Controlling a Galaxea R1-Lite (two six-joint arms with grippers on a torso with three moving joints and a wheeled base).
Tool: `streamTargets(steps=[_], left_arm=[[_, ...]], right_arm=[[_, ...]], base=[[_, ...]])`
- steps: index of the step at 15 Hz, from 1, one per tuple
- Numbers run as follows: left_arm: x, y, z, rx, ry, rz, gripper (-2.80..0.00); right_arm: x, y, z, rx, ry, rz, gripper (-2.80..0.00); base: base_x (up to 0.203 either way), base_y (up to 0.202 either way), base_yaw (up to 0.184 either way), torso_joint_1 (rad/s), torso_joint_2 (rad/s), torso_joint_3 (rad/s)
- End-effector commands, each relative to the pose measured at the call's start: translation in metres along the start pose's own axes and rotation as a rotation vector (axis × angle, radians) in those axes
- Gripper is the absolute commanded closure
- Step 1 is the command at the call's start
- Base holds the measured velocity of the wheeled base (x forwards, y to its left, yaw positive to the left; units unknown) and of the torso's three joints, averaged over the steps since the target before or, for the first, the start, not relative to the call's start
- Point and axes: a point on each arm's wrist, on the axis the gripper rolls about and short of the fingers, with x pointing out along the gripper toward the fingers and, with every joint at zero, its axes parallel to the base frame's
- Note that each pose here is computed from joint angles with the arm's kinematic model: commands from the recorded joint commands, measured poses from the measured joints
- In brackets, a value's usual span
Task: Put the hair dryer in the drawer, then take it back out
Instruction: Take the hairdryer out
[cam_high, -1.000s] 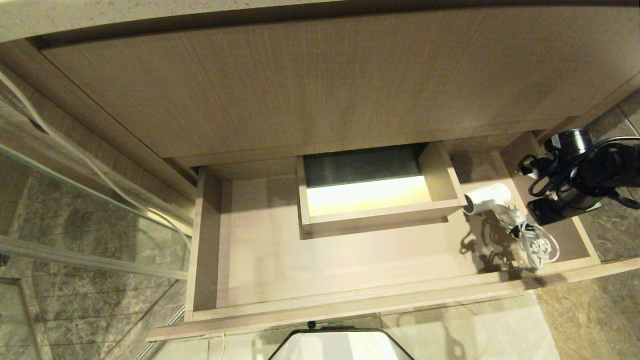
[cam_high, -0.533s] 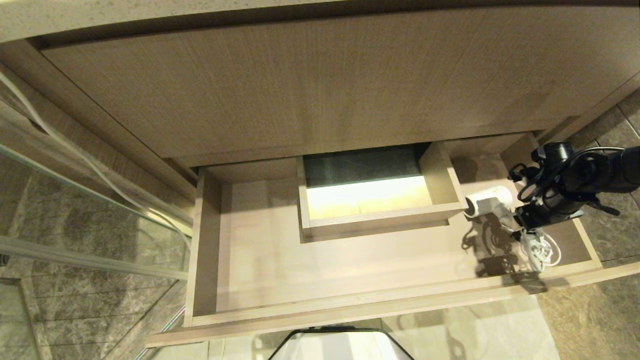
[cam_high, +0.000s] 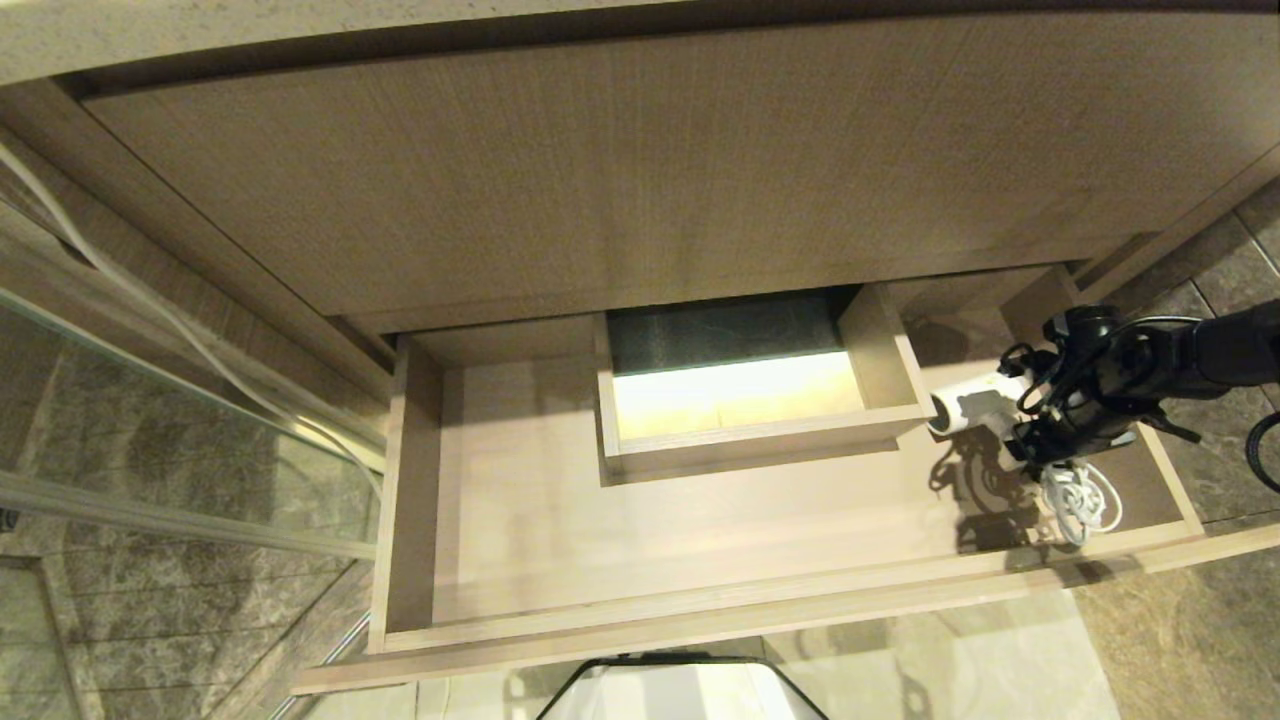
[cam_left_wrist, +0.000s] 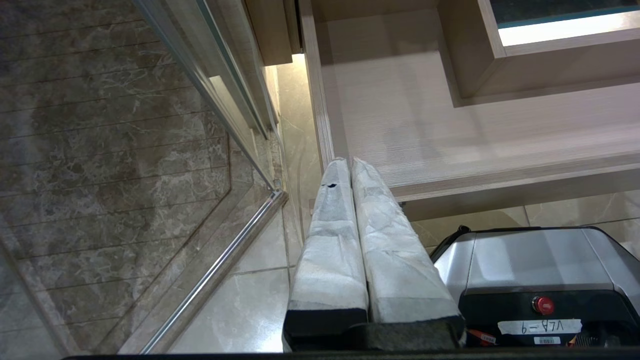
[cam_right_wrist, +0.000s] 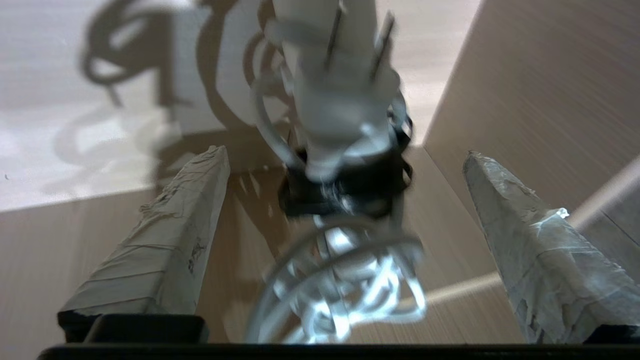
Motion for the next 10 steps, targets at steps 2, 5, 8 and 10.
streamTargets(steps=[2, 5, 8, 10], left_arm=[[0.000, 0.000, 0.000, 0.000, -0.002, 0.000, 0.00], [0.000, 0.000, 0.000, 0.000, 0.001, 0.000, 0.00], [0.000, 0.000, 0.000, 0.000, -0.002, 0.000, 0.00], [0.000, 0.000, 0.000, 0.000, 0.000, 0.000, 0.00]], right_arm=[[0.021, 0.007, -0.004, -0.011, 0.015, 0.066, -2.80], [0.032, 0.011, -0.004, -0.018, 0.015, 0.070, -2.80], [0.043, 0.012, 0.000, -0.018, 0.006, 0.068, -2.80], [0.045, 0.012, -0.001, -0.028, 0.011, 0.070, -2.80]], base=[[0.000, 0.000, 0.000, 0.000, 0.00, 0.000], [0.000, 0.000, 0.000, 0.000, 0.00, 0.000], [0.000, 0.000, 0.000, 0.000, 0.00, 0.000], [0.000, 0.000, 0.000, 0.000, 0.00, 0.000]])
